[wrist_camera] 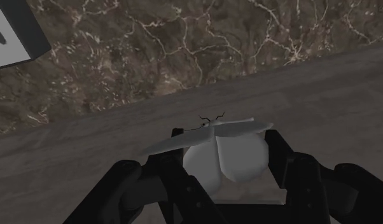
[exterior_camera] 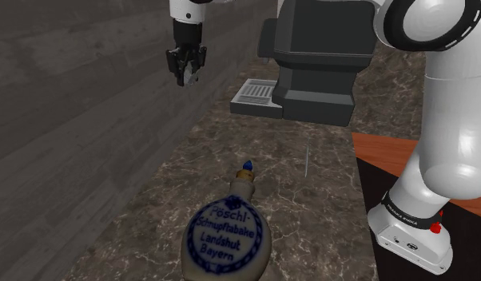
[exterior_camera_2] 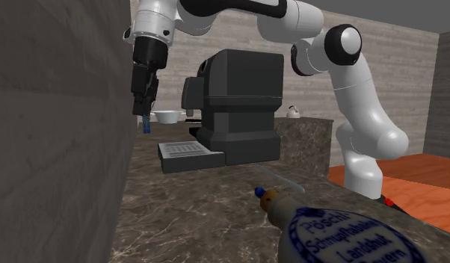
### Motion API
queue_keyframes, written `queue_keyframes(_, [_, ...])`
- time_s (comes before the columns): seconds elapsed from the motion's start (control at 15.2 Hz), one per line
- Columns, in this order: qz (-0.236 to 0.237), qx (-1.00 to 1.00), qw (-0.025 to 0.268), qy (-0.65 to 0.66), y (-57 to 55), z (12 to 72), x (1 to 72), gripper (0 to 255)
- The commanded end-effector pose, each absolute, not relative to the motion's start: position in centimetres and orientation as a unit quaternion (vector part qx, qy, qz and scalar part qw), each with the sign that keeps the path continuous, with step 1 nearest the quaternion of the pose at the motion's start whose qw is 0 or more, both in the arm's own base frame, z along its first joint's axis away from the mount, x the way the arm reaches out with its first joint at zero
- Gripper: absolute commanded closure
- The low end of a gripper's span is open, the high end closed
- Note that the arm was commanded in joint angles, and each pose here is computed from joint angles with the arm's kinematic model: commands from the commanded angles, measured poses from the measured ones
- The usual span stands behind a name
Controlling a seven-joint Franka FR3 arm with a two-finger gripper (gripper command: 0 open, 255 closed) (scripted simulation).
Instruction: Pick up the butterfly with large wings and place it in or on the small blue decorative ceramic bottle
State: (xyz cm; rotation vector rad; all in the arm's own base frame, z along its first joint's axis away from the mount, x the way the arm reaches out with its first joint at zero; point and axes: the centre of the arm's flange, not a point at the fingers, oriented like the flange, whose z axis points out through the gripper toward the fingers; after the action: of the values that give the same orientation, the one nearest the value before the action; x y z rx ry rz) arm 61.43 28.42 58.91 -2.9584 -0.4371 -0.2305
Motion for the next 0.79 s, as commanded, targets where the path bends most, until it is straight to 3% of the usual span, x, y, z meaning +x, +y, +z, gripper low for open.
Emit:
queue_keyframes(0.0, [-0.076, -0.984, 0.071, -0.145, 28.4, 60.0, 61.5, 255])
queue_keyframes(0.73, [-0.076, -0.984, 0.071, -0.145, 33.5, 60.2, 49.3, 255])
